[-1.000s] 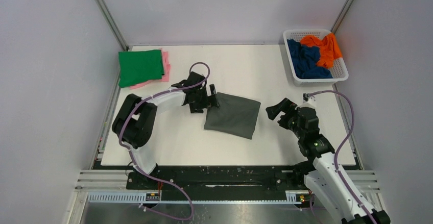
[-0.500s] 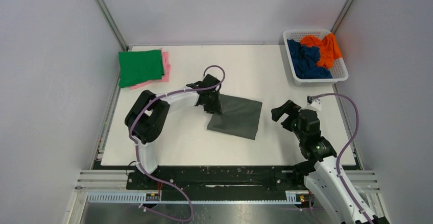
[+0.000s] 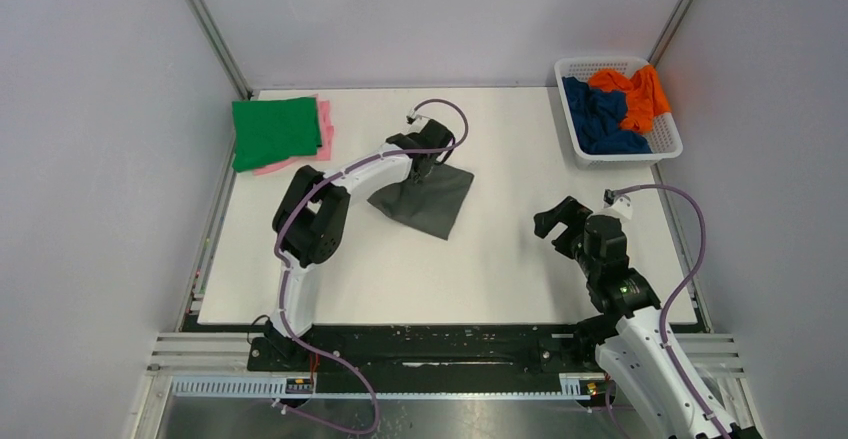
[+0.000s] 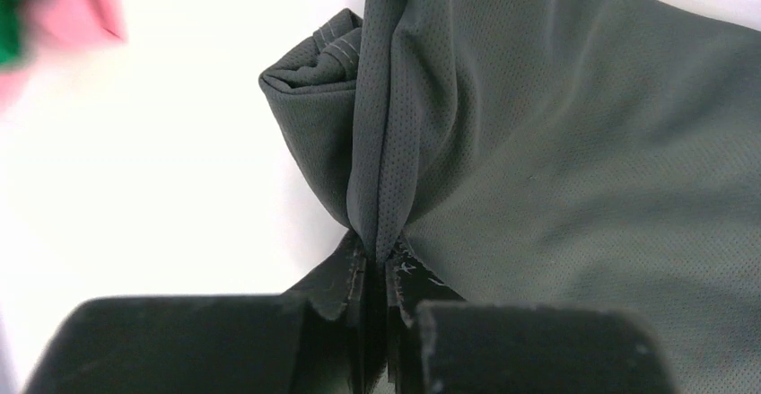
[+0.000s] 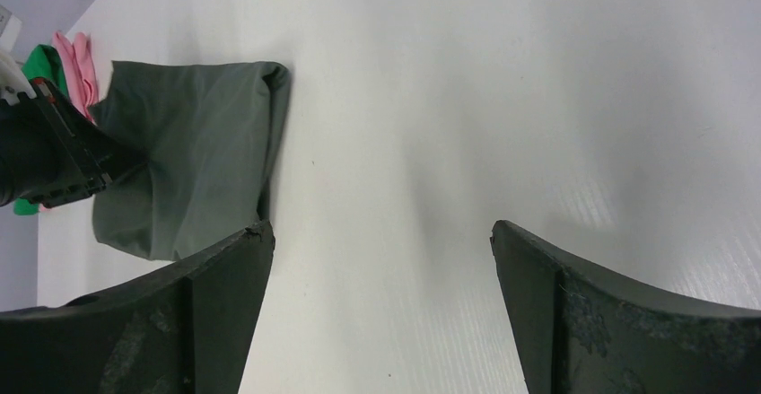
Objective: Fold and stack the t-shirts
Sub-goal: Put the neatly folded tshirt into the corner of the board with the left arm
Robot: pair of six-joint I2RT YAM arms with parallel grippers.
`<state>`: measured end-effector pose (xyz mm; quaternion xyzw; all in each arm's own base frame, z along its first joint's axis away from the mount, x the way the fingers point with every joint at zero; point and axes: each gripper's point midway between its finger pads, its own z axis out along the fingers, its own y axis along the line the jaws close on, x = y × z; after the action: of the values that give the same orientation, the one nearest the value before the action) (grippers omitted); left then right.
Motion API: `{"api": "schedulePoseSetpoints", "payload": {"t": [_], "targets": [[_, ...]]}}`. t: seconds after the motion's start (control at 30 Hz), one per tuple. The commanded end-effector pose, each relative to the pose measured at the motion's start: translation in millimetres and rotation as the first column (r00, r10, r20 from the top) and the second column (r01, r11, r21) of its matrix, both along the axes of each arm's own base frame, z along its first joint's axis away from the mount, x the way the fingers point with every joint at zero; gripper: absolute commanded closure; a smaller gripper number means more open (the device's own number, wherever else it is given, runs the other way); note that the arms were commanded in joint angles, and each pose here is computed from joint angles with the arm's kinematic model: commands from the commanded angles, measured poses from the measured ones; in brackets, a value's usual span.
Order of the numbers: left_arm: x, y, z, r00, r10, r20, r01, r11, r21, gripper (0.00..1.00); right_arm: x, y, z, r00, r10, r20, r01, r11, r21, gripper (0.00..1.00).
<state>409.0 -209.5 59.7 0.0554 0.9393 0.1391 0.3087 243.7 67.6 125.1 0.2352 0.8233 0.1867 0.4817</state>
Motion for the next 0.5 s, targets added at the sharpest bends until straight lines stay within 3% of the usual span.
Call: {"api": "schedulePoseSetpoints", "payload": {"t": [0.0,0.23,0.47], "targets": [[52,47,48,0.984,-0.03,0.174,-0.028,0.947,0.32,1.0,9,-6,12,0.996,-0.077,0.043,0.075,0.996,0.045,0.0],[102,99,74,0.968,-0.025,0.25,-0.095,0.885,0.457,1.0,11,-11,7,0.994,-0.104,0.03,0.103,0.994,0.028,0.01],[140,153,108,0.95,0.008,0.313,-0.155,0.881,0.447,1.0,17,-15,-2,0.992,-0.127,0.004,0.127,0.992,-0.004,0.01]]}}
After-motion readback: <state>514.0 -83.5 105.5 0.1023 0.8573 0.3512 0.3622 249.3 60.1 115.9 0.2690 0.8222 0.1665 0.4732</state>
